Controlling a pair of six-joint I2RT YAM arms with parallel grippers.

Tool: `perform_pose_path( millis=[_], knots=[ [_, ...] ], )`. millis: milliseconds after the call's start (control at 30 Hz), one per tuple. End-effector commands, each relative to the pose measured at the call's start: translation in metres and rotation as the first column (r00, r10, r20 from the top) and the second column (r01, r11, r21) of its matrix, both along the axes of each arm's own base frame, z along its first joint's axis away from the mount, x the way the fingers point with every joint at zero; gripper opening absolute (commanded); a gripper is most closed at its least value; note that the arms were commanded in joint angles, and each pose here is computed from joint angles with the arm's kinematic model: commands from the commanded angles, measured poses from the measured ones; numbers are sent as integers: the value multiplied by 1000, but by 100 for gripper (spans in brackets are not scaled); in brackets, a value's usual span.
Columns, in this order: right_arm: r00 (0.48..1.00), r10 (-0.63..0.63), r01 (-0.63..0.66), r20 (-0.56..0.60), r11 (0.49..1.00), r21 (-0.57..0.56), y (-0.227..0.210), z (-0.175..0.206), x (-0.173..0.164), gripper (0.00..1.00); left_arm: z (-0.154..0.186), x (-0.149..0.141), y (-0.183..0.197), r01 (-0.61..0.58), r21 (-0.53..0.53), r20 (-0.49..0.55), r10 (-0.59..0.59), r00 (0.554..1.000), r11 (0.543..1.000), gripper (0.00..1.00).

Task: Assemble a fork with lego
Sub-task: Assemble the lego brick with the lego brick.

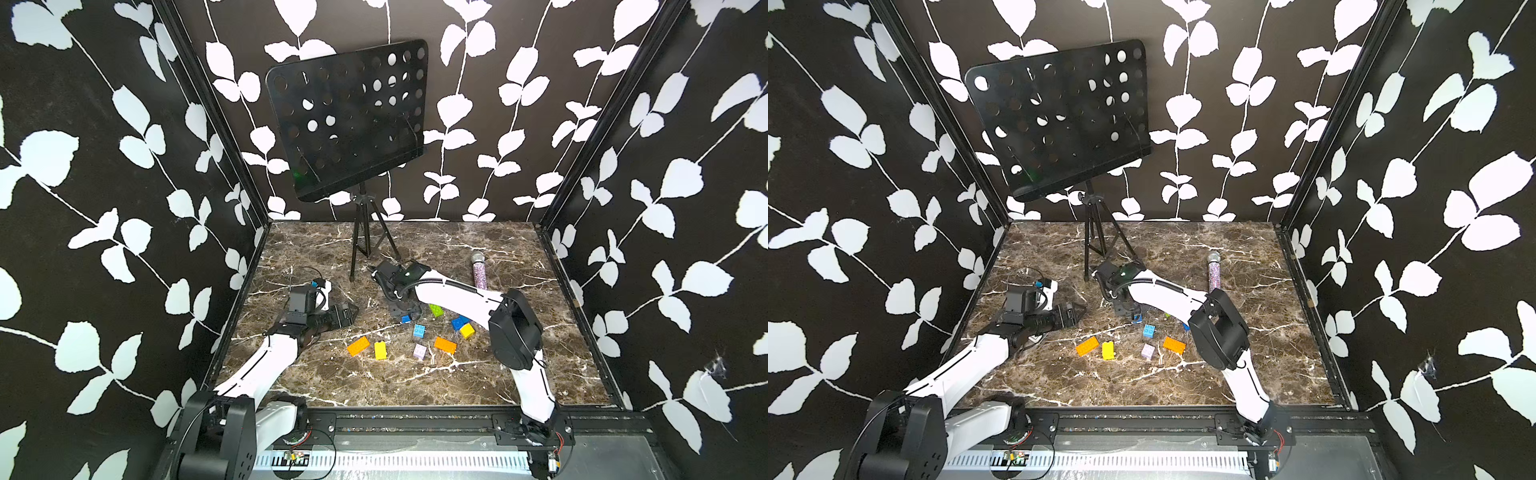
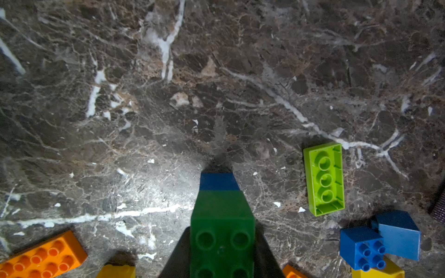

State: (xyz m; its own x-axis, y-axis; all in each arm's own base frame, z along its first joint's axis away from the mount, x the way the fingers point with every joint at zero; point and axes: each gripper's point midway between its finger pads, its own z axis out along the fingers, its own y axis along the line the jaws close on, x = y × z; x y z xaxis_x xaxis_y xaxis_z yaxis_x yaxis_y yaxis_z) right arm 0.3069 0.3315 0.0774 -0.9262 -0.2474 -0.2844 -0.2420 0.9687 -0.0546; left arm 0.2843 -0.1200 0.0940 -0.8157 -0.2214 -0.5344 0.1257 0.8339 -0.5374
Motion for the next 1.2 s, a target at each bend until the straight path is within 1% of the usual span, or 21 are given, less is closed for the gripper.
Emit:
perform_pose_path(
  millis=[0,67,300,400,567,667,767,833,867,933,1000,1100,1167],
  knots=[
    [983,-33,25,-181,999,-43,-14,-48,-38,9,-2,-4,1,7,5,1,-7,1000,1000,96],
    [980,-36,35,-197,999,-8,-10,-49,-41,9,-2,-4,2,6,8,-1,-6,1000,1000,96],
    [974,-67,62,-216,998,-29,-29,-53,-45,9,-2,-4,2,8,12,1,-8,1000,1000,96],
    [974,-16,14,-227,1000,-14,-25,-48,-45,9,-2,-4,2,9,12,-1,-9,1000,1000,96],
    [966,48,-60,-253,997,-40,-26,-42,-50,9,-2,-3,2,8,15,1,-8,1000,1000,96],
    [968,56,-78,-246,994,-81,-33,-41,-49,9,-2,-3,2,10,16,3,-10,1000,1000,96],
    [979,2,-28,-203,992,-125,-42,-40,-44,10,-2,-3,2,10,14,3,-10,1000,1000,96],
    [982,-39,18,-187,994,-112,-40,-44,-42,10,-2,-3,2,10,12,3,-10,1000,1000,96],
    [981,-52,36,-188,996,-86,-34,-48,-41,10,-2,-3,1,11,11,4,-11,1000,1000,96],
    [974,-56,41,-222,997,-71,-27,-57,-44,9,-2,-3,1,13,12,2,-13,1000,1000,96],
    [965,-57,23,-257,991,-132,-32,-63,-48,8,-1,-3,2,11,12,3,-11,1000,1000,96],
    [954,-50,1,-295,987,-164,-38,-75,-55,7,-1,-3,3,6,19,9,-6,1000,1000,97],
    [951,-51,-22,-306,973,-230,-48,-78,-59,6,1,-3,4,3,26,19,-4,1000,1000,97]
  ],
)
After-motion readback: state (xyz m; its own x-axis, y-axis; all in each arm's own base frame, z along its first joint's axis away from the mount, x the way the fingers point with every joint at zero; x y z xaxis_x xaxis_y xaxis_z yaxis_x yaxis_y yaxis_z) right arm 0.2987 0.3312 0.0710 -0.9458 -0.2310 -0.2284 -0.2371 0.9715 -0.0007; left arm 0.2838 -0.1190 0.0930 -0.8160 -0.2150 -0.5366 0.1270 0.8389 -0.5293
